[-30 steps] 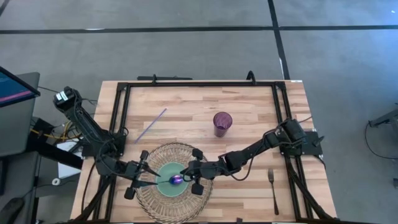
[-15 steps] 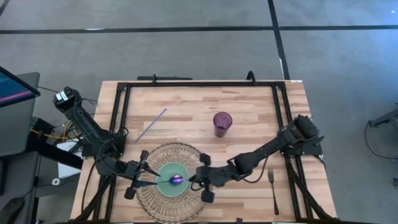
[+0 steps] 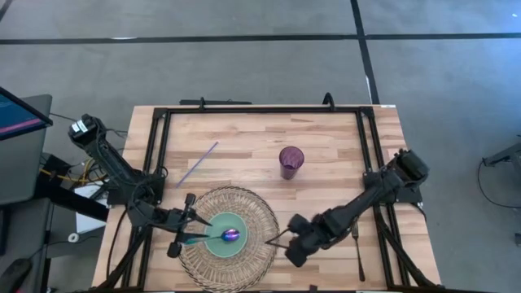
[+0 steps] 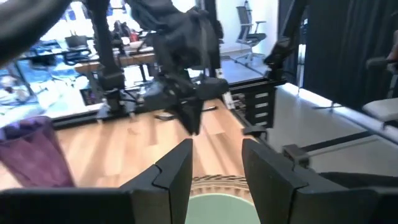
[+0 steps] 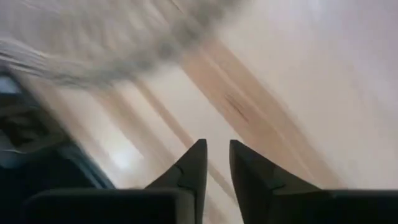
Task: Pick & Place Utensil
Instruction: Put the black fork into the green bowl on the brown mat
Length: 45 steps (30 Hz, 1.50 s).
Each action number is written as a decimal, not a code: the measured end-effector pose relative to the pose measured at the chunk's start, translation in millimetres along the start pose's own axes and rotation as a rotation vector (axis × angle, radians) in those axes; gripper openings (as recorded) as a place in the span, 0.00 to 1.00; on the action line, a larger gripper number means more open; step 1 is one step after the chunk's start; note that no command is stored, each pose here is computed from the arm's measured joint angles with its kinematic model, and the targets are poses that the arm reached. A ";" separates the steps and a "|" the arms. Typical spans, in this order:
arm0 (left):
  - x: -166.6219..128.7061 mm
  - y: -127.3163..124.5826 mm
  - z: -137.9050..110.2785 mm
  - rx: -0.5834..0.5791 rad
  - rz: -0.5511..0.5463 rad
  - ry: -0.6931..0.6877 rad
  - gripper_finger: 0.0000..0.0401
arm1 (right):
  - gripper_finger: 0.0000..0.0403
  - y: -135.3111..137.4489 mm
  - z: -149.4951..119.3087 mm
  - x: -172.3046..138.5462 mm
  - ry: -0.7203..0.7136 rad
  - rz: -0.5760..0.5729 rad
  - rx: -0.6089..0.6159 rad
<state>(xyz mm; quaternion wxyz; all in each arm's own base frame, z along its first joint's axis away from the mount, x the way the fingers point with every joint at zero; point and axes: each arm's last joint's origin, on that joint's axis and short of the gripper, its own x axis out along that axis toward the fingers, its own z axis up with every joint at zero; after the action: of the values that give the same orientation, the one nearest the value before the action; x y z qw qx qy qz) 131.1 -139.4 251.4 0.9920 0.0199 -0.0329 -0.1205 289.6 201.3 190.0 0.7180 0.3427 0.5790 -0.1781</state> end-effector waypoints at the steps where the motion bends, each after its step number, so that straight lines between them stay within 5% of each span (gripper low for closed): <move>1: 1.2 1.8 -0.2 0.005 0.011 0.001 0.35 | 0.17 -3.4 -5.8 0.8 0.044 -0.042 0.034; 8: 9.1 15.9 -1.2 0.012 0.096 0.004 0.35 | 0.21 -26.0 -42.3 -6.2 0.147 -0.342 0.252; 12: 11.9 21.1 -1.4 0.012 0.120 0.003 0.35 | 0.21 -33.5 -63.3 -4.8 0.146 -0.417 0.361; 21: 17.4 26.4 -0.1 0.010 -0.038 -0.030 0.35 | 0.21 -52.3 -106.4 2.4 0.204 -0.540 0.475; 33: 21.7 36.2 0.4 0.010 -0.020 -0.042 0.35 | 0.21 -78.0 -120.0 28.9 0.243 -0.506 0.450; 45: 24.9 46.1 1.0 0.010 0.034 -0.051 0.35 | 0.21 -80.1 -110.9 2.7 0.206 -0.424 0.452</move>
<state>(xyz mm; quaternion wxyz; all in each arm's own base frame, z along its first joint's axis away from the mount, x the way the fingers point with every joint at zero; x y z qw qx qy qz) 166.1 -100.7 256.1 0.9926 0.0210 -0.0593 -0.1038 159.4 223.0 154.1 0.5083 0.3815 0.6530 -0.4120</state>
